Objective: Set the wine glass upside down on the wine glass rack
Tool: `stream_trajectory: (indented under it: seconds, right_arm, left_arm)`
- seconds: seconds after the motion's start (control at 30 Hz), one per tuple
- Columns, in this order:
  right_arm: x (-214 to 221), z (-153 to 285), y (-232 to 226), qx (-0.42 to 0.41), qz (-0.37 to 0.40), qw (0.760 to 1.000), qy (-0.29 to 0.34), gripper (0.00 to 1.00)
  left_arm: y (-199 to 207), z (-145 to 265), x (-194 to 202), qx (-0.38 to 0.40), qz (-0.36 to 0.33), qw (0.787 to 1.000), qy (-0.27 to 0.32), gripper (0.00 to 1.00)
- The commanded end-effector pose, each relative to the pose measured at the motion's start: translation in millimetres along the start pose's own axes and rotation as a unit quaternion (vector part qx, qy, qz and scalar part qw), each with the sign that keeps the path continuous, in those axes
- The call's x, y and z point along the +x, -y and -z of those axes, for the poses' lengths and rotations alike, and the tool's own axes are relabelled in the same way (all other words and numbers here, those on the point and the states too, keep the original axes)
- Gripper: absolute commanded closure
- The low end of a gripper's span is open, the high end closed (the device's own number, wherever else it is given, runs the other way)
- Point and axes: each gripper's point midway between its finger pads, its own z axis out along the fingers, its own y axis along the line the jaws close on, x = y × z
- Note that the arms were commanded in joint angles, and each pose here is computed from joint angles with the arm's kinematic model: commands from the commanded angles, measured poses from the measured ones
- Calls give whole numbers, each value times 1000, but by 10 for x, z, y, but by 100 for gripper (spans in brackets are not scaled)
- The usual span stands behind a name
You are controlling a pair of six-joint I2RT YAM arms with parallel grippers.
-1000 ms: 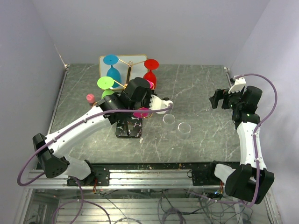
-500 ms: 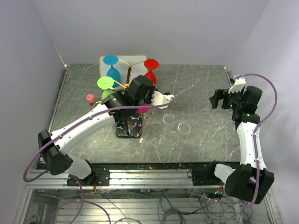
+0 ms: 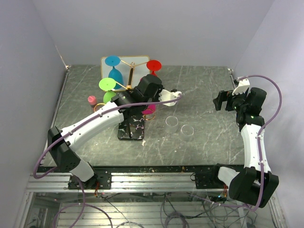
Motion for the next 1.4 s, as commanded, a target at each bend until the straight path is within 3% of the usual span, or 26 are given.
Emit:
stream_trajectory:
  seconds: [0.0,0.67,1.37]
  right_arm:
    - [-22,31,2,-2,6,1000,3,1]
    - [-21,31,1,-2,7,1000,3,1]
    - [-14,32,-5,-4,10,1000,3,0]
  left_arm:
    - [-171,40,-118,-22,23,999,24,91]
    - [-41,123,-430,-13,-5,997,78,88]
    - [120,216,-397,19,-35,996,80,88]
